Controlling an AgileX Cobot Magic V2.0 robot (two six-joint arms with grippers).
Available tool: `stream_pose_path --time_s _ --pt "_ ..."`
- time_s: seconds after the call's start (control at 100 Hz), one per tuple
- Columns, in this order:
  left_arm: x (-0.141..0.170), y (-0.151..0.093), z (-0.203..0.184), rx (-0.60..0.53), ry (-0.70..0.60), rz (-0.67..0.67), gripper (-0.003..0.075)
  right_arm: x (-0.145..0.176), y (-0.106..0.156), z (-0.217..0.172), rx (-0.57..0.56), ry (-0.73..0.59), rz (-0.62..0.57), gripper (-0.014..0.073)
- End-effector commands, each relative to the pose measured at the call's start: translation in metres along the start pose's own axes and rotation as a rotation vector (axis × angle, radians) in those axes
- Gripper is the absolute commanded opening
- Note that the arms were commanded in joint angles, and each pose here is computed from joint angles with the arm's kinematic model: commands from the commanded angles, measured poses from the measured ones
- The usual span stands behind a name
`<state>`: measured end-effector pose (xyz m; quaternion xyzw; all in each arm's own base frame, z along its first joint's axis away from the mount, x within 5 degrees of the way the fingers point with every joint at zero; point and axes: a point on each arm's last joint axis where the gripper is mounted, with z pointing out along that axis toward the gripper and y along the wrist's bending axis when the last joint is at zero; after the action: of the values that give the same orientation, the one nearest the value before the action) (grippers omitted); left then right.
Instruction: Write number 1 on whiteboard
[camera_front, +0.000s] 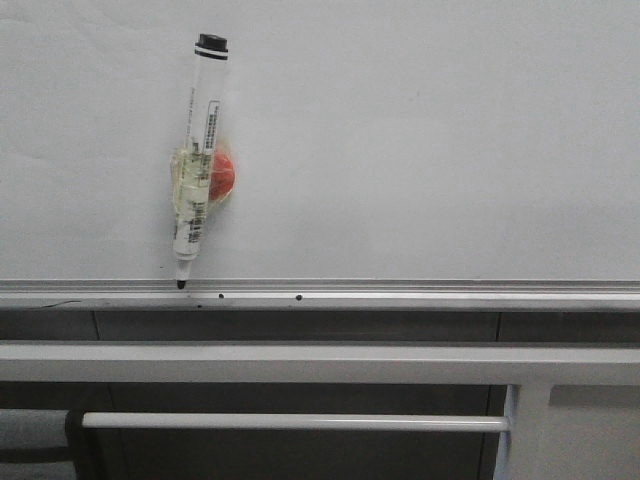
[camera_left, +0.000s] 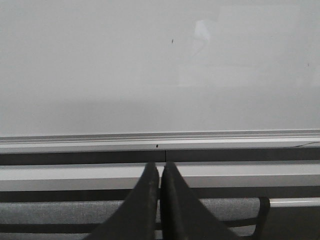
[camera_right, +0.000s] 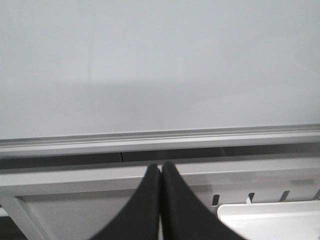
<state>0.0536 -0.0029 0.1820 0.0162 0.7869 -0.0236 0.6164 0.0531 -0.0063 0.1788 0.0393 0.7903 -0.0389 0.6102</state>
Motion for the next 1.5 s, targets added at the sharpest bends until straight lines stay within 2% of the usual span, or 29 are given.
stream_pose_path --time_s 0.0,0.23,0.45,0.58,0.65,0.84,1.02,1.1,1.15,1.2,1.25,1.3,1.37,1.49 --pt "-0.005 0.000 -0.001 0.001 -0.091 -0.002 -0.0020 0.006 0.000 0.002 0.004 -0.006 -0.001 -0.0063" --pt "-0.007 0.000 -0.001 0.002 -0.110 -0.002 -0.0020 0.006 0.000 0.002 0.004 -0.006 -0.001 -0.0063" --pt "-0.030 -0.001 -0.007 0.014 -0.373 -0.005 -0.0020 0.006 0.000 0.002 0.004 -0.006 -0.001 -0.0063" --pt "-0.037 -0.001 -0.010 0.018 -0.449 -0.005 -0.0020 0.006 -0.001 0.001 0.014 -0.014 -0.029 -0.0063" --pt "-0.038 -0.002 -0.010 0.018 -0.461 -0.005 -0.0020 0.001 -0.001 0.001 0.018 -0.062 -0.045 -0.0064" --pt "-0.043 -0.002 -0.013 0.021 -0.529 -0.005 -0.0020 -0.020 0.000 -0.003 0.008 -0.300 -0.024 -0.0063" --pt "-0.044 -0.002 -0.014 0.019 -0.536 -0.001 -0.0020 -0.022 0.000 -0.003 0.008 -0.329 -0.024 -0.0064" --pt "-0.044 -0.002 -0.014 0.019 -0.536 -0.007 -0.0020 -0.029 0.000 -0.006 0.007 -0.408 -0.024 -0.0064" --pt "-0.045 -0.002 -0.014 0.021 -0.542 -0.015 -0.0020 -0.033 0.000 -0.008 0.000 -0.457 0.004 -0.0063" --pt "-0.046 -0.002 -0.015 0.025 -0.544 -0.033 -0.0020 -0.037 0.000 -0.010 -0.017 -0.500 0.097 -0.0063" --pt "-0.048 -0.001 -0.016 0.028 -0.551 -0.062 -0.0020 -0.039 -0.003 -0.011 -0.044 -0.536 0.279 -0.0064" --pt "-0.051 -0.001 -0.017 0.031 -0.554 -0.092 -0.0020 -0.041 -0.004 -0.012 -0.058 -0.553 0.396 -0.0064" --pt "-0.057 -0.001 -0.020 0.032 -0.538 -0.094 -0.0020 -0.044 -0.004 -0.013 -0.065 -0.523 0.409 -0.0063" --pt "-0.070 -0.002 -0.024 0.031 -0.429 -0.086 -0.0020 -0.058 0.000 -0.020 -0.095 -0.411 0.444 -0.0063"
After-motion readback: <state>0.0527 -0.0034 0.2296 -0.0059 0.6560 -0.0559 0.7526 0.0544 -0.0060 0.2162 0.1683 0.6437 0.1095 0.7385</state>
